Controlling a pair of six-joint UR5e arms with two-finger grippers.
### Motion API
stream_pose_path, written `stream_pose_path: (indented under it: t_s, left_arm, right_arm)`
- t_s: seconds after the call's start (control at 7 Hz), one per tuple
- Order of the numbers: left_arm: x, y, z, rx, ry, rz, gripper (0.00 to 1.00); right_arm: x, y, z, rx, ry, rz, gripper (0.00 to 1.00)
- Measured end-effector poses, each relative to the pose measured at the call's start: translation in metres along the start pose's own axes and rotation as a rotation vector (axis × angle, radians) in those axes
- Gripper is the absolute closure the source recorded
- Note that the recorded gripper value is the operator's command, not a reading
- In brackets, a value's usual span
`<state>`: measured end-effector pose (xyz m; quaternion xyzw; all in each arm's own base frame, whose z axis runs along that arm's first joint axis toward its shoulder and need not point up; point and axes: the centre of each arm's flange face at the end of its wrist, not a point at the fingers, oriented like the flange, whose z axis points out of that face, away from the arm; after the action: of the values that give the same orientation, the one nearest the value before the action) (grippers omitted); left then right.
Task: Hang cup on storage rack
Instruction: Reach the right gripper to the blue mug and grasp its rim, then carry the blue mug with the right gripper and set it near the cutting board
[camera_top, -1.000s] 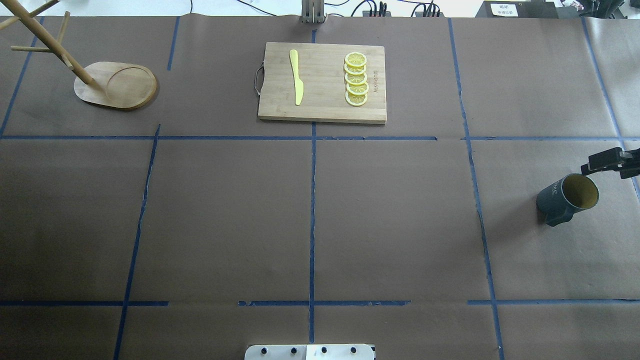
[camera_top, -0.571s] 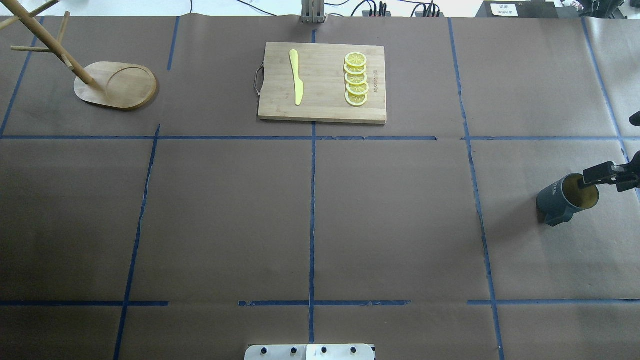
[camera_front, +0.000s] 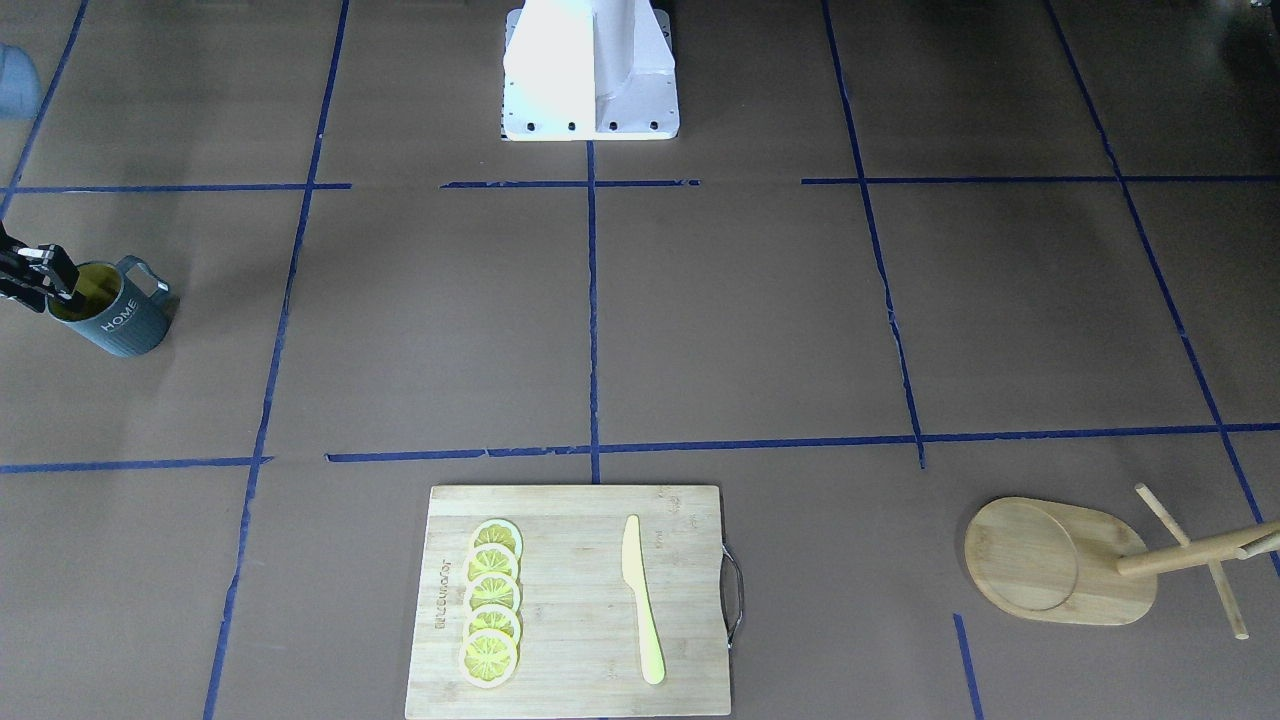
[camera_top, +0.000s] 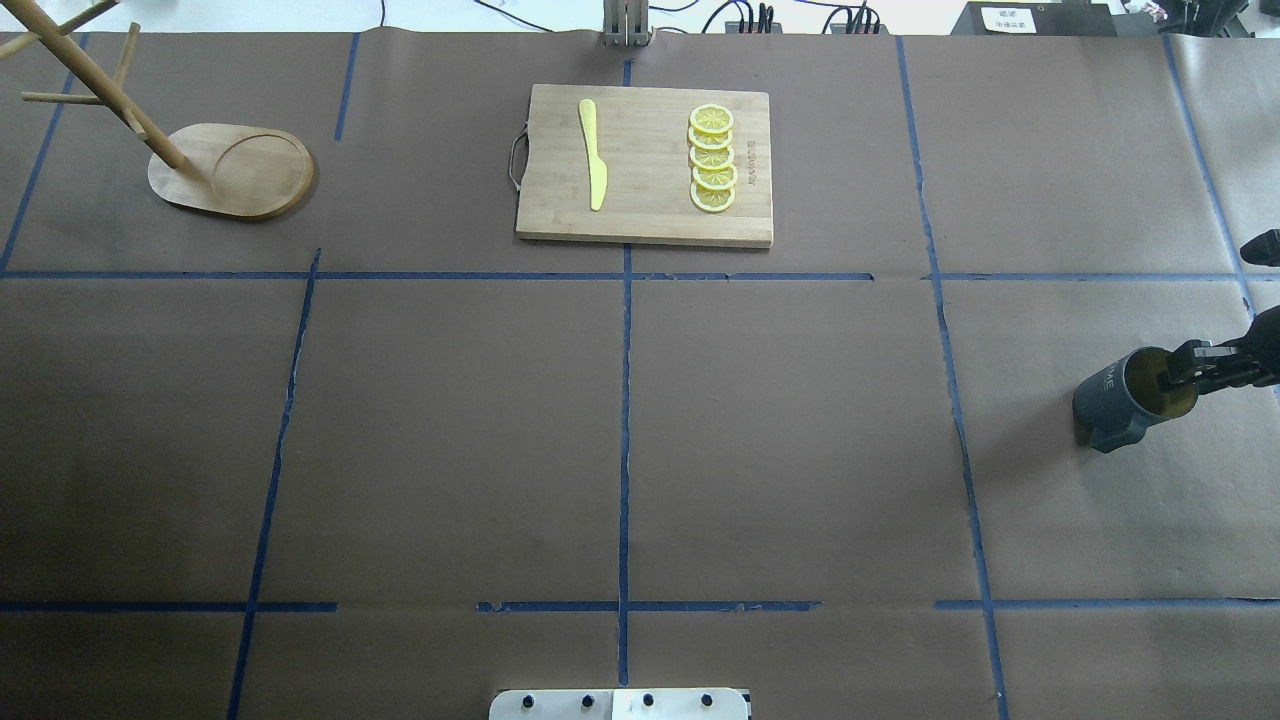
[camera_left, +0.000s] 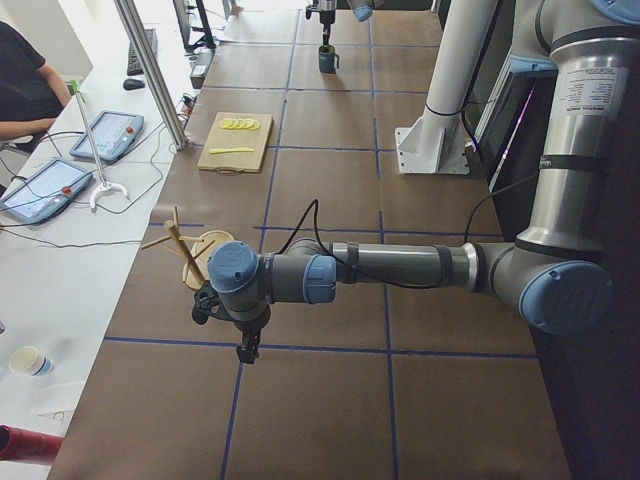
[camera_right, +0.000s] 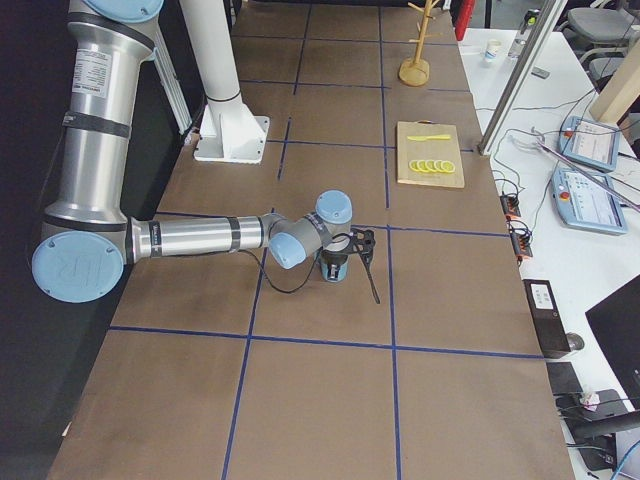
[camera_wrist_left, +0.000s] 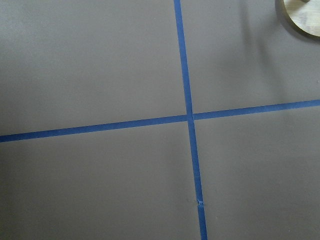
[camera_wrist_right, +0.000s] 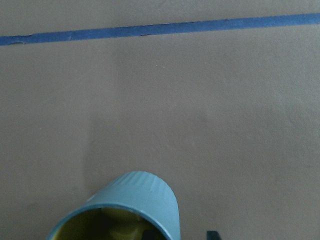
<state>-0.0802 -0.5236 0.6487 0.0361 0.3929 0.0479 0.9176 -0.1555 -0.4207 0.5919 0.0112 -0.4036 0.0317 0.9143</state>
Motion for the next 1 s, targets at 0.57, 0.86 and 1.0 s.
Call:
stream_pose_path:
  t_s: [0.57,0.86,1.0]
  left_arm:
    - [0.0,0.0,0.0,-0.001,0.001,-0.001,0.0]
    - [0.001,0.0,0.0,0.0,0.002,-0.004,0.0]
    - [0.002,-0.001,-0.001,0.002,0.002,-0.01,0.0]
  right_arm:
    - [-0.009,-0.006,-0.037,-0.009,-0.11,0.015,1.0]
    - [-0.045,-0.031,-0.074,-0.016,-0.129,0.058,1.0]
    - [-0.088,-0.051,-0.101,-0.032,-0.108,0.091,1.0]
